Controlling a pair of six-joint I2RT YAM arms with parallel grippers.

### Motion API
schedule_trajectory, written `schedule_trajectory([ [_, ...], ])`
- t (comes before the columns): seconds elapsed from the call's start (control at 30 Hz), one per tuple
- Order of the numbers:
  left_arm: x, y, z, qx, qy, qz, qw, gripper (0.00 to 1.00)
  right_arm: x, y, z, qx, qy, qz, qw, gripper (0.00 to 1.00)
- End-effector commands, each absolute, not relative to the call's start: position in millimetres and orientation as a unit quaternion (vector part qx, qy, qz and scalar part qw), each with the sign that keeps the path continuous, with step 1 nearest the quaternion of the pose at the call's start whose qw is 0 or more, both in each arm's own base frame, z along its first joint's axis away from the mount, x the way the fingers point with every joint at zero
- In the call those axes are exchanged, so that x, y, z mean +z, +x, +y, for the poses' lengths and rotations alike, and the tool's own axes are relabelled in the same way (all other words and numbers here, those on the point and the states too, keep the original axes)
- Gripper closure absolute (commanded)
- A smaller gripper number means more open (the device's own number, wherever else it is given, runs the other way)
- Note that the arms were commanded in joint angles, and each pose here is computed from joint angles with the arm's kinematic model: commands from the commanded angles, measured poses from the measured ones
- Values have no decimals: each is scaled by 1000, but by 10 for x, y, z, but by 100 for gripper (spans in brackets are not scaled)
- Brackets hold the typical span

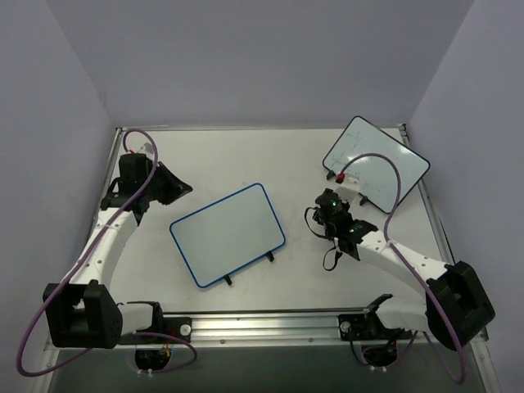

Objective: Erase the whiteboard

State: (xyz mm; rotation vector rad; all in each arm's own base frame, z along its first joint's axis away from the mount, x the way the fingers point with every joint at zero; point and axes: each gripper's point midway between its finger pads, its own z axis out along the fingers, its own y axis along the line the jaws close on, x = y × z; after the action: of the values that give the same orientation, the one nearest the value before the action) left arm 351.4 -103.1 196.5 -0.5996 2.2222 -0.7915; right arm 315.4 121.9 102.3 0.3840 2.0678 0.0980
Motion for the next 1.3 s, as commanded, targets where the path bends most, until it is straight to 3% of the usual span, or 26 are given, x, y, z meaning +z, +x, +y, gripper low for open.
schedule_trajectory([
  [0.0,2265,3606,-1003,-315,-206,843,385,91,985,3343,1402,59,115,877,462,99],
  [0.3,2169,3540,-695,-307,-232,836,392,89,807,3949,1584,52,85,896,432,98],
  [0.57,2079,3508,-598,-301,-235,838,391,89,811,4301,1895,79,51,898,430,86],
  [1.03,1969,3526,-542,-308,-231,839,384,89,389,5113,2095,24,42,908,416,81],
  [1.27,1916,3519,-531,-310,-231,841,379,89,315,5320,2077,12,39,903,427,63],
])
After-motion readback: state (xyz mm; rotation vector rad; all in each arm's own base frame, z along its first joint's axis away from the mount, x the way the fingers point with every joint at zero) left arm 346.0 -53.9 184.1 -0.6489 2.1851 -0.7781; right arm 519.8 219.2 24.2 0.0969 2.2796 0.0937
